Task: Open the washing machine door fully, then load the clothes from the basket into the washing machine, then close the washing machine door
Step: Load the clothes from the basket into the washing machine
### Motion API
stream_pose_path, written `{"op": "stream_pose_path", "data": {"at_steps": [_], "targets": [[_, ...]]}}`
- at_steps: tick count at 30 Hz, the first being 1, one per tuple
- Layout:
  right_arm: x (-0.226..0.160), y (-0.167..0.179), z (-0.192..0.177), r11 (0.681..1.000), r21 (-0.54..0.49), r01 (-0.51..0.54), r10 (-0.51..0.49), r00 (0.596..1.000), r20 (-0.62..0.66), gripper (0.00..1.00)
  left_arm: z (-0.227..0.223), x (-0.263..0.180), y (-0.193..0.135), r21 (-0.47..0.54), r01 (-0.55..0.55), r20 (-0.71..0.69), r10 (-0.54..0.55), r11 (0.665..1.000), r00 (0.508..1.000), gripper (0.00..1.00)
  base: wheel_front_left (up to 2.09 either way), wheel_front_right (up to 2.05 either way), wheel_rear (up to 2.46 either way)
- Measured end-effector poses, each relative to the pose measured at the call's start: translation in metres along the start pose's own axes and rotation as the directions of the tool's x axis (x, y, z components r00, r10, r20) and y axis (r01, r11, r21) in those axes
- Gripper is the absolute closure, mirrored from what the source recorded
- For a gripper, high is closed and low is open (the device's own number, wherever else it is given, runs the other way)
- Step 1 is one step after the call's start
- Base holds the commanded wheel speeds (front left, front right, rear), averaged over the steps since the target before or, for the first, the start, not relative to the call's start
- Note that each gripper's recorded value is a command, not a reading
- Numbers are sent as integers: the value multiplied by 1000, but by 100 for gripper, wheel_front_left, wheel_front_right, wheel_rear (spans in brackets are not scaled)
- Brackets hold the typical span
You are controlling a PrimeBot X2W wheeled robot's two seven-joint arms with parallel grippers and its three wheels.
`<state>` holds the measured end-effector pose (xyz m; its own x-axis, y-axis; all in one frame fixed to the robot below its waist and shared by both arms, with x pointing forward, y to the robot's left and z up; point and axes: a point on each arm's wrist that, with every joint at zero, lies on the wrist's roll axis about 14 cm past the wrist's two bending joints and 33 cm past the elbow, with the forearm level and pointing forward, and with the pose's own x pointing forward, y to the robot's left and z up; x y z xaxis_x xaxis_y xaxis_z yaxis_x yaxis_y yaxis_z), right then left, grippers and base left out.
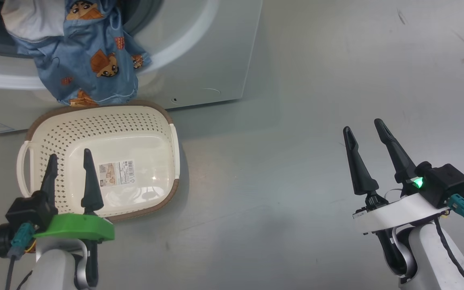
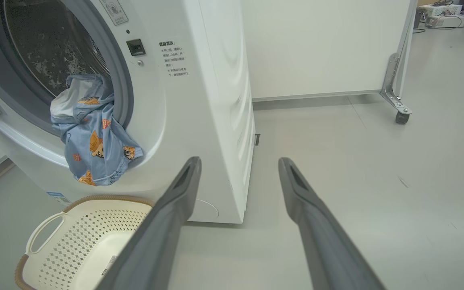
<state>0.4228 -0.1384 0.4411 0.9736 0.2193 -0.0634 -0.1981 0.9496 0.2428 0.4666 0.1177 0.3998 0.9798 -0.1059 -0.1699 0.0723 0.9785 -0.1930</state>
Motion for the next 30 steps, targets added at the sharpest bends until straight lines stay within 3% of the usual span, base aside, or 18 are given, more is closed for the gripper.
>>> {"op": "stream_pose_path", "data": {"at_steps": [11, 17, 30], "targets": [[-7, -15, -4, 998, 13, 66, -66, 998, -11, 0, -7, 44, -8, 28, 52, -40, -51, 998, 998, 0, 0, 0, 0], [-6, -23, -7, 996, 6, 87, -87, 996, -21, 0, -13, 71, -18, -38, 74, -63, -76, 997, 995, 0, 0, 0, 0], [-3, -38, -24, 992, -9, 128, -128, 990, -67, 0, -32, 133, 4, -57, 25, -97, -31, 998, 995, 0, 0, 0, 0]]}}
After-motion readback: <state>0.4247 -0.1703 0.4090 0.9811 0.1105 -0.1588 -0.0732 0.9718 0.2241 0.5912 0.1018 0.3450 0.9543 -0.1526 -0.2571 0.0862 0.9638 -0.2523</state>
